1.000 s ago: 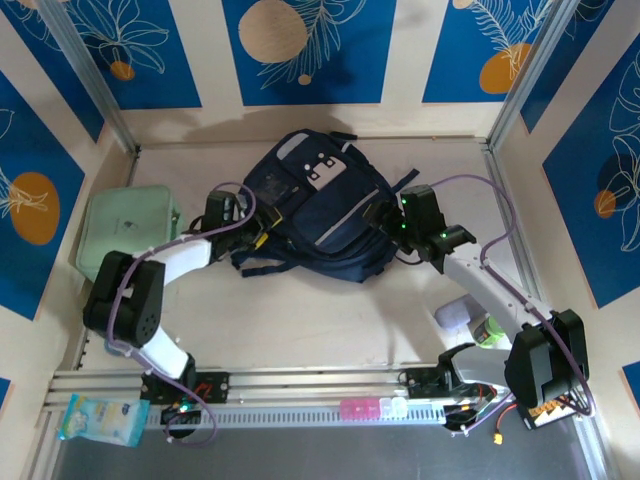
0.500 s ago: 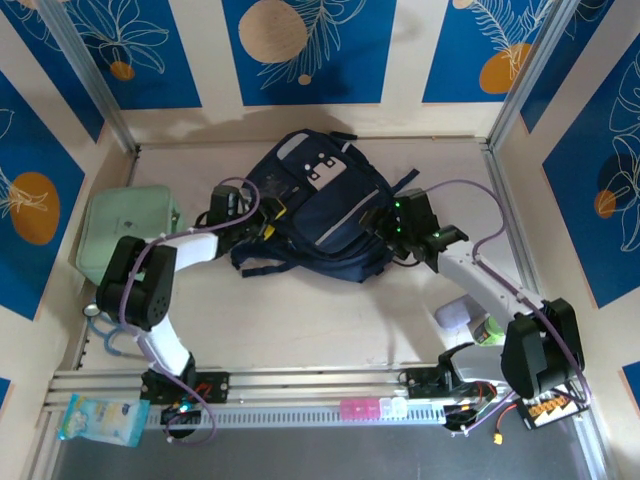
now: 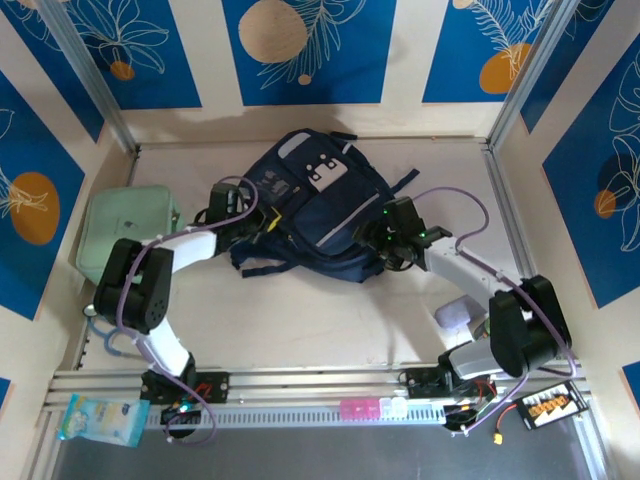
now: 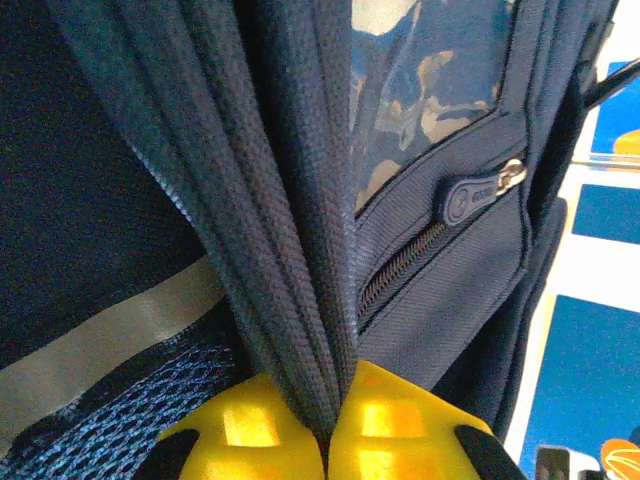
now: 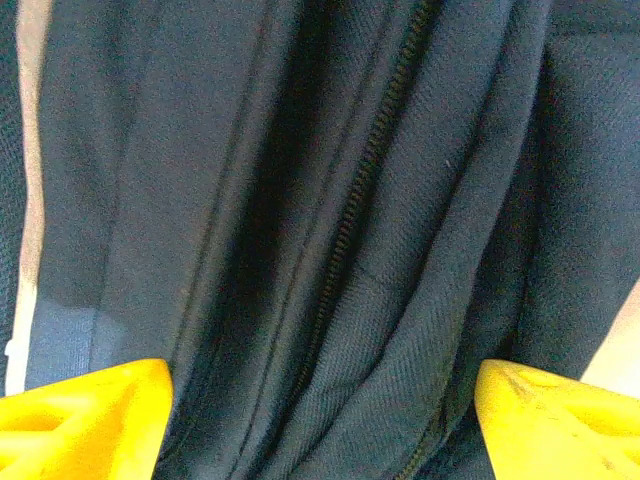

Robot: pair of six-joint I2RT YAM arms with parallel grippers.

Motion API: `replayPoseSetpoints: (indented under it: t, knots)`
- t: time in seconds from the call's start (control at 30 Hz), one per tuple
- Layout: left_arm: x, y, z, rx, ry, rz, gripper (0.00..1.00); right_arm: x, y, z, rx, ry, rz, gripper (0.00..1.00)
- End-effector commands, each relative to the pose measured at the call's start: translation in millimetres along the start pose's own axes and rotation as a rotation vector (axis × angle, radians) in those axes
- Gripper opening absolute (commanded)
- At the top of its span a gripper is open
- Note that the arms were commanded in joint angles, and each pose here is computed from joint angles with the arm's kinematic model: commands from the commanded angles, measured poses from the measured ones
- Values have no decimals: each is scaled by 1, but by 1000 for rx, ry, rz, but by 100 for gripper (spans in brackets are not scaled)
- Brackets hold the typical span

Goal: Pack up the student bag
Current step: Rotate the student bag at the center of the table, then zip the student bag at the center of the table.

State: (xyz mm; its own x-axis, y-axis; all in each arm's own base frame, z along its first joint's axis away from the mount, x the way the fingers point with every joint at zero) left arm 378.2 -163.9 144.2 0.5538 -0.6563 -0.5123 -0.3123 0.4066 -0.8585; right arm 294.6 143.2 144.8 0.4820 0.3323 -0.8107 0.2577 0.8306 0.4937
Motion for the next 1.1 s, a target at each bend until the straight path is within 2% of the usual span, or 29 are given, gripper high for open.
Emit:
replayPoseSetpoints:
  t: [0.0, 0.2, 0.3, 0.5, 0.7, 0.87, 0.97, 1.07]
  knots:
    - [-22, -27, -3, 47, -19, -83, 0, 5, 19, 27, -82, -53, 74, 80]
    - [-48, -33, -13, -58, -58, -170, 0, 16, 33, 51, -118, -43, 111, 77]
    - [-58, -34, -16, -129, -88, -196, 0, 9, 31, 52, -127, -67, 36, 77]
    - [-59, -48, -25, -219, -124, -215, 0, -32, 20, 52, -155, -154, -95, 77]
    - [-41, -56, -36, -253, -131, -166, 0, -71, 59, 19, -354, -169, 2, 76]
    - [-20, -61, -48, -262, -97, -117, 0, -68, 107, -39, -538, -56, 154, 66]
    - [-11, -64, -56, -257, -75, -92, 0, -55, 126, -69, -616, 0, 230, 54]
    - [-5, -64, -61, -263, -59, -87, 0, -35, 131, -80, -625, 44, 250, 39]
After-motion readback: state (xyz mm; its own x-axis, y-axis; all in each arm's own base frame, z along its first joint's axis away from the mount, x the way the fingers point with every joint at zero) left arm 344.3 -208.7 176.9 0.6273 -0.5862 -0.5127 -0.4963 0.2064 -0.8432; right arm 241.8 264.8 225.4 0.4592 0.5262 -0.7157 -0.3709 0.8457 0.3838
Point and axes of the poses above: each hand's point on the last joint's axis, 136 mm out from that joint toward the fingers, its own x axis out along the fingers, its own y axis along the line the jaws close on, z = x × y, the point moved 6 cm from there along -x, back along the fingers, and after that the axes turned 4 degrees about -x, right-handed, at the moved point
